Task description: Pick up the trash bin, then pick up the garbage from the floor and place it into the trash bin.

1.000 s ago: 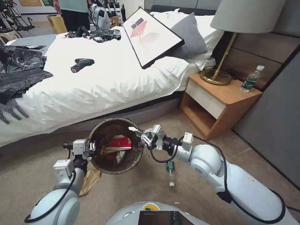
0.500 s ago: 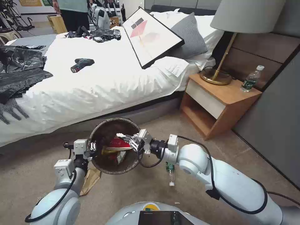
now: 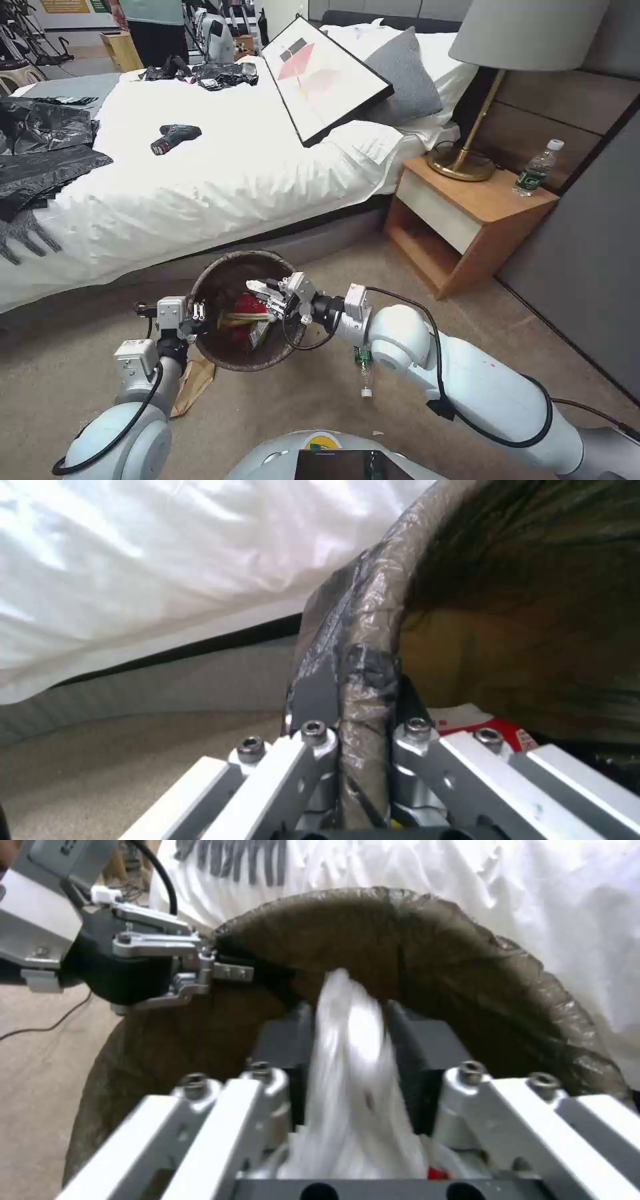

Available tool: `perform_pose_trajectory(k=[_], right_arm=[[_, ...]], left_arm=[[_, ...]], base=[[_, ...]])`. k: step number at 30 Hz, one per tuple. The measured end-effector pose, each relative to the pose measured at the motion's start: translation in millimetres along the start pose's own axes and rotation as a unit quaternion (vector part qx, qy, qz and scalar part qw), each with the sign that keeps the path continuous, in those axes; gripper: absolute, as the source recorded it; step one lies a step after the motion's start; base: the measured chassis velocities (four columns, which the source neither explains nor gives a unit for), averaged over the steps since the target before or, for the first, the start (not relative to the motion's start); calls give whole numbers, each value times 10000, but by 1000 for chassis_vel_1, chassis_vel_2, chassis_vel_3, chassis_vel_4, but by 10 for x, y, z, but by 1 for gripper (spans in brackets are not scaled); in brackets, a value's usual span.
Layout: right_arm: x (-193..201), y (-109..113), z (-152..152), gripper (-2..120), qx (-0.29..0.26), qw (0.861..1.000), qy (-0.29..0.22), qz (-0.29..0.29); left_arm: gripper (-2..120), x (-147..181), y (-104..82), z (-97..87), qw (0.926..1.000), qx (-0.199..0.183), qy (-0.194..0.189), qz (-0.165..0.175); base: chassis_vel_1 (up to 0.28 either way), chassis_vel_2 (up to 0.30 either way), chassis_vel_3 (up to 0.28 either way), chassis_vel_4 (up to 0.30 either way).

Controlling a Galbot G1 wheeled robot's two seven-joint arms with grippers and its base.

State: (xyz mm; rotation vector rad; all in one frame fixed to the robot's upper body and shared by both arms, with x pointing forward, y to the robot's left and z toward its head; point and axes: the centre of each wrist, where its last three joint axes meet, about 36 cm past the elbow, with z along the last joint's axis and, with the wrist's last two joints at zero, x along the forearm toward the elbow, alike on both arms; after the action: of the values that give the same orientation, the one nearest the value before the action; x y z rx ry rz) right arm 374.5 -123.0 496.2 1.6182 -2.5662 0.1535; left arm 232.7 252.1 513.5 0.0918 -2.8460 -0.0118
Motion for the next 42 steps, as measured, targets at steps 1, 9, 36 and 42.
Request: perform_pose_trajectory(k=[1,9,36,42], right_arm=[[-3,3,-4,34,-1,10000,-4,7],[-31,68,-68,65,-7,10000,-57,11],[623,86,-460,100,-19,9975,-393,582],[871,188,-342,100,-87,9916,-333,1243]], left_arm=[[3,0,0,0,10000,-1,-1,1],[3,-9,2,3,10000,5,-3,-2],[3,-39,16,21,10000,16,2,-22],[3,-39,28,9,10000,8,-20,-36]], base=[[0,0,0,0],[0,0,0,0],[0,0,0,0],[0,0,0,0]])
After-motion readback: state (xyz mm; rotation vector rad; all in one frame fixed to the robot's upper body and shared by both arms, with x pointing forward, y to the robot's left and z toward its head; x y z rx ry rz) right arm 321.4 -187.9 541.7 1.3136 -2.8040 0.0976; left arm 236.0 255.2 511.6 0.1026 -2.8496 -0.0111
